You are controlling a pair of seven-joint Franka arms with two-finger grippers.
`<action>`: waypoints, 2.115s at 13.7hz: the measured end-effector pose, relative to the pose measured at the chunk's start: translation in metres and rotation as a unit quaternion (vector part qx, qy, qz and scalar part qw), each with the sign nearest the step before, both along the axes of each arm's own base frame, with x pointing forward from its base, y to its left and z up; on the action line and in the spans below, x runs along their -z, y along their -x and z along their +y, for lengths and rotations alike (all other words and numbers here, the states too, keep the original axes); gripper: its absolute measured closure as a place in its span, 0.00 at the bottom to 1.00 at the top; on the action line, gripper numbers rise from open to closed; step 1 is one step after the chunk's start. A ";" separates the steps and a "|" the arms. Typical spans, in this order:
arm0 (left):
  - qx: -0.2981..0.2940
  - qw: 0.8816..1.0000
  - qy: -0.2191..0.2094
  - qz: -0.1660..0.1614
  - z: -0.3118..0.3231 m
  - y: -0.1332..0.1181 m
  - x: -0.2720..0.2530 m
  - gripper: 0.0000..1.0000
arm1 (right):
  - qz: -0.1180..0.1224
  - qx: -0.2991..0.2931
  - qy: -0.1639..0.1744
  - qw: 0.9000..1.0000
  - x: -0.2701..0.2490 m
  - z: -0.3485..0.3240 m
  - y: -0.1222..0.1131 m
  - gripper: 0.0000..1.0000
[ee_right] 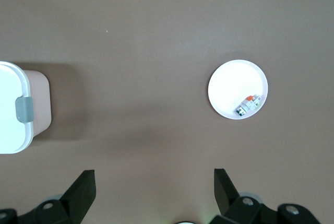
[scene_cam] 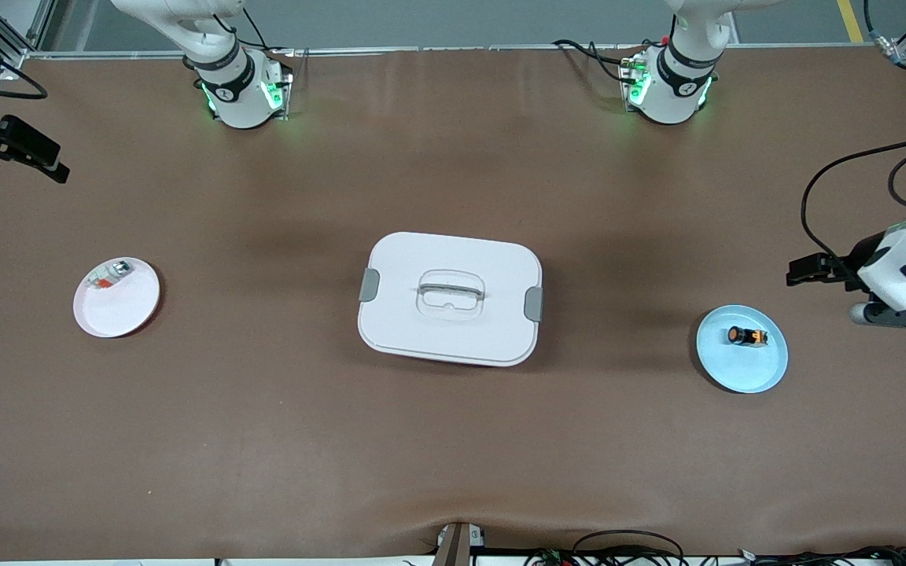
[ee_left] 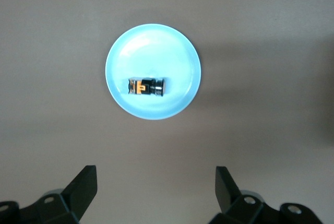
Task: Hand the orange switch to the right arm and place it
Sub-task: 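Lower the left gripper over the orange switch on the blue plate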
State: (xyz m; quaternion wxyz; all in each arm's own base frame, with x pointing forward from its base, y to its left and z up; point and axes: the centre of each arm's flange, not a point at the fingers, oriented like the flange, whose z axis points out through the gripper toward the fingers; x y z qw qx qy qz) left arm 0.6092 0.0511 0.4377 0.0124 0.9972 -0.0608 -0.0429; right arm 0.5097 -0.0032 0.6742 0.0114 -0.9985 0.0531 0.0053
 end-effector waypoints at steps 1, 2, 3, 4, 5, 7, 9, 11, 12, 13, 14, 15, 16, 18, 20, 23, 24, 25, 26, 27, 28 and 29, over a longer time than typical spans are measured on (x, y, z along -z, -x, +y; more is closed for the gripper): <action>0.006 1.000 0.001 -0.004 0.006 0.002 0.012 0.00 | -0.001 0.004 0.000 1.000 -0.003 0.000 0.003 0.00; 0.008 1.000 0.001 -0.006 0.013 0.003 0.022 0.00 | -0.003 0.008 0.000 1.000 -0.007 0.000 0.006 0.00; 0.007 1.000 0.001 -0.005 0.020 0.005 0.031 0.00 | -0.005 0.010 0.000 1.000 -0.009 0.000 0.008 0.00; 0.005 1.000 0.002 -0.003 0.024 0.005 0.038 0.00 | -0.007 0.011 0.000 1.000 -0.011 0.000 0.009 0.00; 0.003 1.000 0.002 -0.002 0.026 0.005 0.045 0.00 | -0.008 0.011 0.000 1.000 -0.011 0.001 0.009 0.00; 0.003 1.000 0.003 -0.001 0.026 0.001 0.060 0.00 | -0.008 0.010 0.001 1.000 -0.011 0.002 0.008 0.00; 0.003 1.000 0.004 -0.001 0.027 -0.004 0.081 0.00 | -0.009 0.011 0.001 1.000 -0.010 0.002 0.008 0.00; 0.004 1.000 0.005 0.001 0.028 -0.008 0.102 0.00 | -0.008 0.012 0.001 1.000 -0.009 0.002 0.008 0.00; 0.010 1.000 0.006 0.002 0.028 -0.010 0.111 0.00 | -0.008 0.012 0.001 1.000 -0.009 0.002 0.008 0.00; 0.018 1.000 0.006 0.001 0.028 -0.012 0.118 0.00 | -0.009 0.012 0.001 1.000 -0.009 0.002 0.008 0.00; 0.023 1.000 0.007 -0.001 0.028 -0.013 0.125 0.00 | -0.009 0.013 0.001 1.000 -0.009 0.002 0.007 0.00; 0.025 1.000 0.007 -0.002 0.029 -0.015 0.133 0.00 | -0.009 0.013 0.001 1.000 -0.009 0.002 0.007 0.00; 0.026 1.000 0.007 -0.002 0.029 -0.016 0.140 0.00 | -0.011 0.012 0.001 1.000 -0.009 0.002 0.007 0.00; 0.030 1.000 0.009 0.001 0.029 -0.017 0.156 0.00 | -0.013 0.010 0.000 1.000 -0.009 0.005 0.006 0.00; 0.033 0.999 0.010 0.002 0.029 -0.018 0.173 0.00 | -0.016 0.007 0.000 1.000 -0.010 0.008 0.006 0.00; 0.033 0.999 0.012 0.010 0.029 -0.018 0.195 0.00 | -0.018 0.007 0.000 1.000 -0.009 0.008 0.005 0.00; 0.032 0.999 0.012 0.014 0.030 -0.017 0.201 0.00 | -0.018 0.008 0.000 1.000 -0.009 0.007 0.005 0.00; 0.031 0.999 0.013 0.018 0.031 -0.016 0.206 0.00 | -0.019 0.009 0.000 1.000 -0.010 0.007 0.005 0.00; 0.029 0.999 0.014 0.021 0.033 -0.015 0.211 0.00 | -0.021 0.009 0.000 1.000 -0.010 0.007 0.004 0.00; 0.027 0.999 0.014 0.024 0.035 -0.014 0.215 0.00 | -0.023 0.009 0.000 1.000 -0.010 0.007 0.004 0.00; 0.025 0.999 0.015 0.026 0.038 -0.013 0.219 0.00 | -0.023 0.009 0.000 1.000 -0.010 0.007 0.004 0.00; 0.024 0.999 0.016 0.028 0.039 -0.013 0.222 0.00 | -0.023 0.009 0.000 1.000 -0.010 0.007 0.004 0.00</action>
